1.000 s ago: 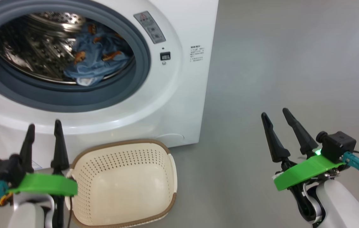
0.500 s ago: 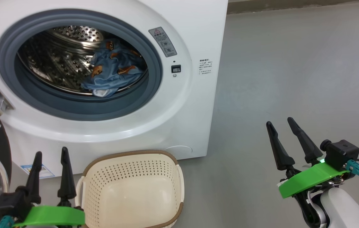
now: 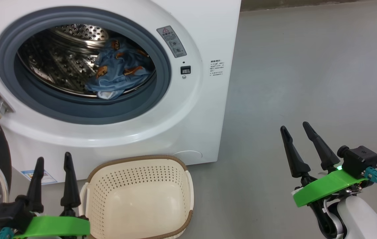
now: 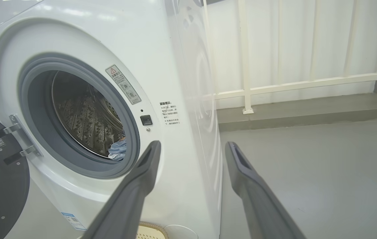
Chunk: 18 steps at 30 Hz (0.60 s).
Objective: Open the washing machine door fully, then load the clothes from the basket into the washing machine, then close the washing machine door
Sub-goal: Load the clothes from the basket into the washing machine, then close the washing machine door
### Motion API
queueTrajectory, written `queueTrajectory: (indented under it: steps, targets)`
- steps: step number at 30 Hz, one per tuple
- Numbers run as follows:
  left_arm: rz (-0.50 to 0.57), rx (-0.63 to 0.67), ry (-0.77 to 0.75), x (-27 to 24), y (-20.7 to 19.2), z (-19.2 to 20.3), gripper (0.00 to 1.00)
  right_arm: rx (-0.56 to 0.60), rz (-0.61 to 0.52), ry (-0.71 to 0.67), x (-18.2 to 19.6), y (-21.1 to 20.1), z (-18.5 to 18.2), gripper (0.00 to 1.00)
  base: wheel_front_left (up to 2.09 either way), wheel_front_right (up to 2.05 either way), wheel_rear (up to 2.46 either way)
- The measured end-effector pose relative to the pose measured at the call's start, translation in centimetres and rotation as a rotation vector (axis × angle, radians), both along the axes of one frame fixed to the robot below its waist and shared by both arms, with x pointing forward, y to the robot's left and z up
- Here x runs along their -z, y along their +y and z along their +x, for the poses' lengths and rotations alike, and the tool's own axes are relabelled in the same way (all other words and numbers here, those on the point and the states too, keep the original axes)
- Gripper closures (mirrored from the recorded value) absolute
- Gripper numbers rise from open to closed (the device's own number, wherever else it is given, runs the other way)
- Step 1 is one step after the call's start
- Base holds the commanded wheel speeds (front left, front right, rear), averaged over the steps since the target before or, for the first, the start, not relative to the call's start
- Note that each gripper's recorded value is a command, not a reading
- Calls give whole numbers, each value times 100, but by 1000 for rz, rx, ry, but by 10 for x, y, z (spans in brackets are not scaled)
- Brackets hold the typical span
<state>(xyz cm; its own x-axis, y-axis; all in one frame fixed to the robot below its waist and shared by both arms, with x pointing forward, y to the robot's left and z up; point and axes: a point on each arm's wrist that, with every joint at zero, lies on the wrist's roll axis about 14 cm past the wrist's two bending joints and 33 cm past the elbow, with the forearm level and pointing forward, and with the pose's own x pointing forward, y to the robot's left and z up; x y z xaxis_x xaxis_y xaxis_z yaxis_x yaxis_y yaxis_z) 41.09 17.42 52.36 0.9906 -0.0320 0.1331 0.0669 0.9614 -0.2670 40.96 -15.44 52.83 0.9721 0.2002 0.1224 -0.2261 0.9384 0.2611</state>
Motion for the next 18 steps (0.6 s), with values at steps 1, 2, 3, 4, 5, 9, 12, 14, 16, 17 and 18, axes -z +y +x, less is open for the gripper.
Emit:
queueTrajectory:
  steps: [1, 2, 3, 4, 5, 9, 12, 14, 16, 17, 18]
  targets:
    - [-2, 0, 5, 2, 0, -1, 0, 0, 0, 1, 0, 0, 0, 0, 0, 0, 0]
    - [-1, 2, 13, 4, 0, -2, 0, 0, 0, 2, 1, 0, 0, 0, 0, 0, 0]
    - [-1, 5, 21, 6, -1, -2, 0, 0, 0, 3, 1, 0, 0, 0, 0, 0, 0]
    - [0, 8, 23, 7, -2, -2, 0, 0, 0, 4, 1, 0, 0, 0, 0, 0, 0]
    - [0, 10, 24, 7, -3, -2, 0, 0, 0, 4, 2, 0, 1, 0, 0, 0, 0]
    - [4, 15, 29, 8, -4, -2, 0, 0, 0, 7, 3, 0, 1, 0, 0, 0, 0]
    - [7, 14, 34, 10, -4, -1, 0, 0, 0, 8, 3, 0, 1, 0, 0, 0, 0]
    - [10, 15, 37, 11, -3, -2, 0, 0, 0, 9, 3, 0, 1, 0, 0, 0, 0]
    - [10, 13, 39, 11, -3, -2, 0, 0, 0, 8, 3, 0, 1, 0, 0, 0, 0]
    - [11, 13, 41, 12, -4, -1, 0, 0, -1, 9, 3, 0, 1, 0, 0, 0, 0]
    - [11, 13, 43, 13, -4, -1, 0, 1, -1, 9, 3, 0, 1, 0, 0, 0, 0]
